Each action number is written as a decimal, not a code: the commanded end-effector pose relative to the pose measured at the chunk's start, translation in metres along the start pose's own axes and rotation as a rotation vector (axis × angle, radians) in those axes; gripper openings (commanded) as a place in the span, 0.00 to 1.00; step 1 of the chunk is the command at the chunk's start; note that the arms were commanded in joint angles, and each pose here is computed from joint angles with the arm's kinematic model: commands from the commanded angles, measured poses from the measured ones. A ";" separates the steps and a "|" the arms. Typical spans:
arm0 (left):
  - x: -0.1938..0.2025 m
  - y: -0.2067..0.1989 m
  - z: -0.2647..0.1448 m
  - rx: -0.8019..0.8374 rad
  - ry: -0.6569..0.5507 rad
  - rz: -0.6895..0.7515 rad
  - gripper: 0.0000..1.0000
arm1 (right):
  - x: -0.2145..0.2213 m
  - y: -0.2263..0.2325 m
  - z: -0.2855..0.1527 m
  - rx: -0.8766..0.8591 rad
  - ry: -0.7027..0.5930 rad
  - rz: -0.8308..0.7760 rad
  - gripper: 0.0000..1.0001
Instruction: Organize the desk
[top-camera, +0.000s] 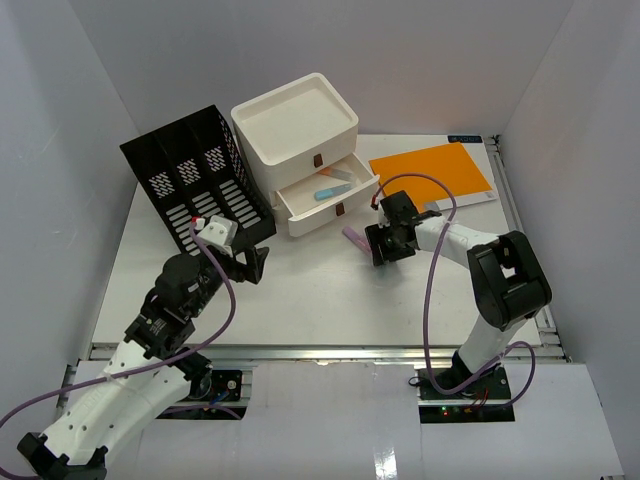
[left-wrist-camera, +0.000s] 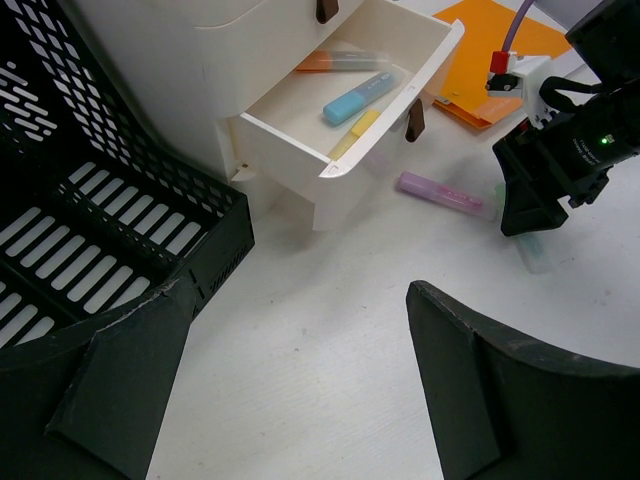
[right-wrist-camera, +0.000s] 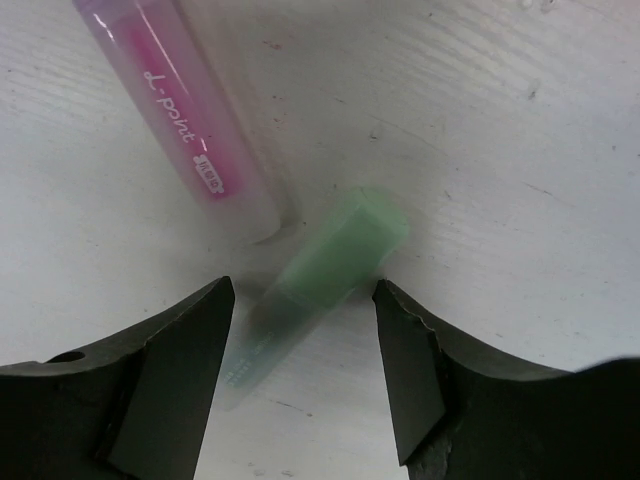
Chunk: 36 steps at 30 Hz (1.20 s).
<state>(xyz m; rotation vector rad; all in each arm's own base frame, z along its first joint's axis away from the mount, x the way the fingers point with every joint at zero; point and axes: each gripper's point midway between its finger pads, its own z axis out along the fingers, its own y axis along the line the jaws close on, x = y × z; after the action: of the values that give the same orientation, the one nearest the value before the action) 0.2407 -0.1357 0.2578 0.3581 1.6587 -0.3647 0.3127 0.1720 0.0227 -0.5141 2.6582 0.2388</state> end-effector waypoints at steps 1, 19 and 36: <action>-0.002 0.001 0.000 -0.008 -0.011 -0.009 0.98 | -0.006 -0.018 0.007 0.101 -0.034 -0.027 0.61; -0.009 -0.010 -0.006 0.062 -0.040 -0.012 0.98 | -0.056 -0.029 -0.068 0.121 -0.312 -0.340 0.09; 0.002 -0.028 -0.001 0.160 -0.010 0.004 0.98 | -0.246 0.112 -0.153 0.126 -0.693 -1.415 0.14</action>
<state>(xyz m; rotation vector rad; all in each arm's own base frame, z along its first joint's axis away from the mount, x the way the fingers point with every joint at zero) 0.2270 -0.1577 0.2591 0.4662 1.6261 -0.4908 0.3934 0.2941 0.2784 -1.5674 1.3225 -0.0333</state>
